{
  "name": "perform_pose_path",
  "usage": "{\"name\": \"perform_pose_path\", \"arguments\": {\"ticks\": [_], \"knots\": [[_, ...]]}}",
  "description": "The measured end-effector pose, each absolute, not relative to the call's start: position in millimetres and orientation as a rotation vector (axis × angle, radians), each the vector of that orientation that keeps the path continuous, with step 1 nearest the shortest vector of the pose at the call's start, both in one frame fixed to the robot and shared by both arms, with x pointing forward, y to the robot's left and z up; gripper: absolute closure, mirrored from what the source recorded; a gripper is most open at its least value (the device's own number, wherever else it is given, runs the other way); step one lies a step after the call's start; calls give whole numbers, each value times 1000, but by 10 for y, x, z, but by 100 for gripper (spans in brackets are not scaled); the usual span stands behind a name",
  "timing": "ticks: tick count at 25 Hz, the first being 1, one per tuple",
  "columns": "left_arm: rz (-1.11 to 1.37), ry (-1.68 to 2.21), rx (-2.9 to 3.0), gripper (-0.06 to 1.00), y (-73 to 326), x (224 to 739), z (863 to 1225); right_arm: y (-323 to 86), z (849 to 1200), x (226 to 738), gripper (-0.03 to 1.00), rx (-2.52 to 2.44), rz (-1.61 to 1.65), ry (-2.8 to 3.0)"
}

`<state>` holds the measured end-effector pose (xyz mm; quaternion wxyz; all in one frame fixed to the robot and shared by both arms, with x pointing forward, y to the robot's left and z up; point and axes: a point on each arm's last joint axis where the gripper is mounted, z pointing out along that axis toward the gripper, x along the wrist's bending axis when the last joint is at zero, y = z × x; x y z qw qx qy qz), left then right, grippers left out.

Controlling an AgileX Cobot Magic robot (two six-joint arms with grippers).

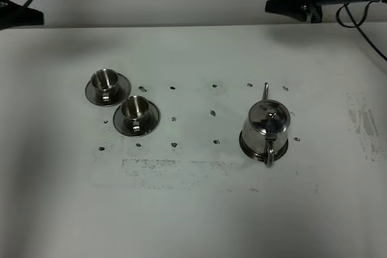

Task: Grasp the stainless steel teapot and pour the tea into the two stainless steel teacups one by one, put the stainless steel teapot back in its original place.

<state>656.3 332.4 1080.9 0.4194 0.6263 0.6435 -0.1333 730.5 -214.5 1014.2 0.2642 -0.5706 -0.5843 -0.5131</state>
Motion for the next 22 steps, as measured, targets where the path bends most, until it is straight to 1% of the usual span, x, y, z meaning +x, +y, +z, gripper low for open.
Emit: {"name": "perform_pose_path", "arguments": {"ticks": [6,8,11,13,17,22], "knots": [[58,1740,1711,22,3379,5864,11623,-2172,10156,7282,37,-1553,-1359,-1645],[137,1710,1702,22,3315,5561,11872,-2173,10155,7282,37,-1552,-1360,-1648],[209,1648,1707,22,3180,5116,12092,-2173,10164,7280,37,-1551,-1362,-1650],[243,1610,1750,22,3065,4844,12120,-2173,10164,7280,37,-1551,-1362,-1650],[339,1549,1864,22,2856,4380,12011,-2173,10164,7280,37,-1551,-1362,-1650],[528,1601,1931,22,2855,3881,11764,-2173,10168,7279,37,-1549,-1364,-1652]]}}
